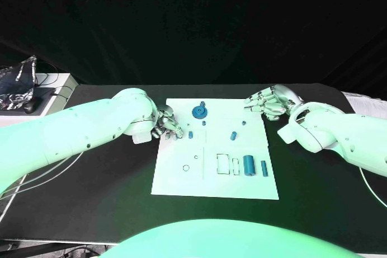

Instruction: Assemble the parts on the task board

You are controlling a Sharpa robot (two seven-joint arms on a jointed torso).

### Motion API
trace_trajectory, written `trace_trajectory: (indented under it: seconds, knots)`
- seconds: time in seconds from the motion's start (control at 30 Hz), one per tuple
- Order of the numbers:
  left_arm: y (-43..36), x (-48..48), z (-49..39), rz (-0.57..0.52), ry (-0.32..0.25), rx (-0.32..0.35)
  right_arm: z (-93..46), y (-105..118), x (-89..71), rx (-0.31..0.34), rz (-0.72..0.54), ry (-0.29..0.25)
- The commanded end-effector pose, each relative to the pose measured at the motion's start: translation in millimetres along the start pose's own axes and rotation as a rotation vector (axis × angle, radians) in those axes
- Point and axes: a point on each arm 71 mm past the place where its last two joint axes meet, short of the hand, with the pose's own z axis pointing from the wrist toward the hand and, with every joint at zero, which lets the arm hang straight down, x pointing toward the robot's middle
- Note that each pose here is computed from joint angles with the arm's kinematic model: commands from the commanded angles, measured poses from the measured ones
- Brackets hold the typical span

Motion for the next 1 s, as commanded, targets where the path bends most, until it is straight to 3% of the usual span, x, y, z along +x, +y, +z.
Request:
trace_trajectory:
  seconds: [0.03, 0.37, 0.77, 1.0]
  knots:
    - [1.3, 5.1, 3.2, 0.005, 0.032, -0.005, 0.3, 1, 1.8, -0.011, 0.000, 0.016]
    - [0.7, 0.4, 8.7, -0.001, 0.040, -0.019, 0.8, 0, 2.2, -0.008, 0.001, 0.017]
    - [-5.0, 2.8, 15.3, 0.049, 0.134, -0.034, 1.3, 1, 3.2, -0.010, 0.002, 0.019]
    - [-5.0, 3.4, 14.8, 0.069, 0.142, -0.040, 1.1, 1, 3.3, -0.011, 0.003, 0.020]
